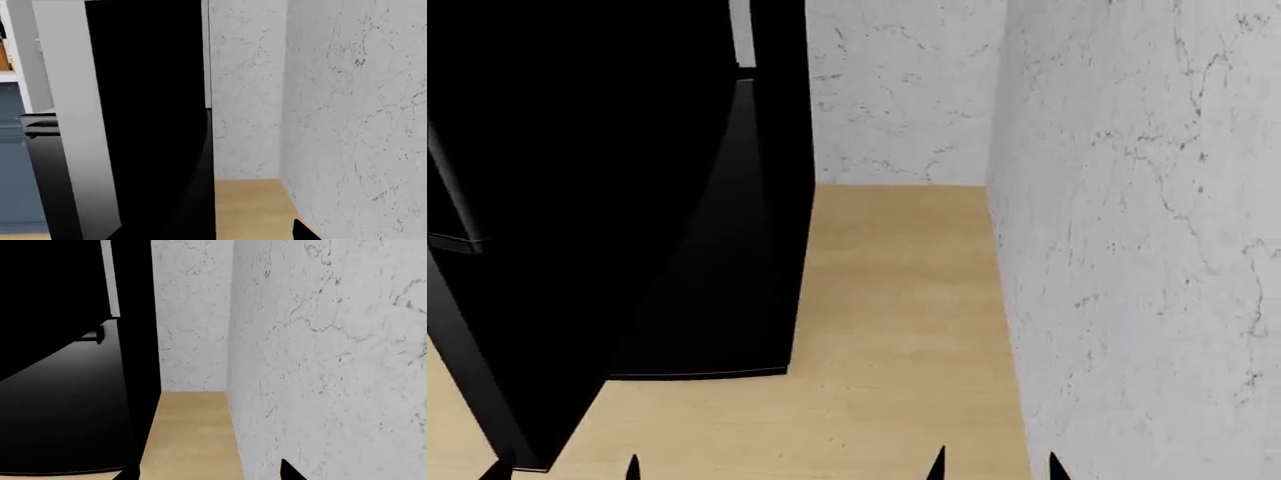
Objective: Close the fridge door
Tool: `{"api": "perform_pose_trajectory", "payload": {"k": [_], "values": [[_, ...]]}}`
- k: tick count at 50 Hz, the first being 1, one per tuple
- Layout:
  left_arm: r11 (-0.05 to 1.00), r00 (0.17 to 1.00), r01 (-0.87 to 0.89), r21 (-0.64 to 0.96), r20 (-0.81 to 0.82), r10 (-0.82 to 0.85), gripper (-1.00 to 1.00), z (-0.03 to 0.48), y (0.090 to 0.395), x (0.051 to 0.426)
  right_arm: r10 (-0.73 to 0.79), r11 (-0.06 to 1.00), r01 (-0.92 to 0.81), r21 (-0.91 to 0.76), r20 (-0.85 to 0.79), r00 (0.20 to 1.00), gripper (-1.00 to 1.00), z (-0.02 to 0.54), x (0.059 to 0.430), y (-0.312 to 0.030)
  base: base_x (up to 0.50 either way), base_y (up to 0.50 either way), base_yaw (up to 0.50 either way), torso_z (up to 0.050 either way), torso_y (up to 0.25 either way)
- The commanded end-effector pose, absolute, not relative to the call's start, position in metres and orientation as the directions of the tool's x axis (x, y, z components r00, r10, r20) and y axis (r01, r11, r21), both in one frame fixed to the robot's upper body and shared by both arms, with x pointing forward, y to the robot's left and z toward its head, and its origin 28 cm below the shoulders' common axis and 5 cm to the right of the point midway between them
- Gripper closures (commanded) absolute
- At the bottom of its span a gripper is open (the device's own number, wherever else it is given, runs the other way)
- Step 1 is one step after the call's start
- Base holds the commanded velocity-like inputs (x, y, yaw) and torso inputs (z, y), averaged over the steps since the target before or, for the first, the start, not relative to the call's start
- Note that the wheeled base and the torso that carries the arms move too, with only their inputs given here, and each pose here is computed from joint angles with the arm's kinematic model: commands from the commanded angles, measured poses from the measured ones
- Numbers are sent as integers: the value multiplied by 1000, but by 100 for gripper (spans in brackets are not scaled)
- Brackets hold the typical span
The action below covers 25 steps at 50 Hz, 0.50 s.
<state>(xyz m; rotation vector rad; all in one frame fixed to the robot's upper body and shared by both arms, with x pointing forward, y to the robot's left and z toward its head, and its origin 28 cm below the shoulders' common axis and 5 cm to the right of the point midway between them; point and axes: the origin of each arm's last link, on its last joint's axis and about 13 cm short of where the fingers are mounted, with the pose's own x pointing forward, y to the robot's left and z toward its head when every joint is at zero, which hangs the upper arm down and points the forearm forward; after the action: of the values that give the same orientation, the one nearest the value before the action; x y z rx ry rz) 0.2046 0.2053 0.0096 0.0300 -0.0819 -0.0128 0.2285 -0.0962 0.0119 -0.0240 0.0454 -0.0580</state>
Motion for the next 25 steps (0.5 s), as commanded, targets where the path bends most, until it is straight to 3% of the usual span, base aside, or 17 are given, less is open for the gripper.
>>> {"api": "perform_pose_trajectory", "payload": {"k": [1,17,25], "values": [[999,996,29,32,82,-31,-100,9,204,204,-61,998,60,-30,-48,997,-100,11,230,-95,156,-215,0,0,0],[999,997,18,27,79,-20,-100,8,205,204,-56,998,56,-21,-37,998,-100,10,229,-96,314,-275,0,0,0],[999,997,11,32,74,-14,-100,5,206,206,-52,998,51,-26,-34,998,-100,9,229,-95,488,-80,0,0,0]]}}
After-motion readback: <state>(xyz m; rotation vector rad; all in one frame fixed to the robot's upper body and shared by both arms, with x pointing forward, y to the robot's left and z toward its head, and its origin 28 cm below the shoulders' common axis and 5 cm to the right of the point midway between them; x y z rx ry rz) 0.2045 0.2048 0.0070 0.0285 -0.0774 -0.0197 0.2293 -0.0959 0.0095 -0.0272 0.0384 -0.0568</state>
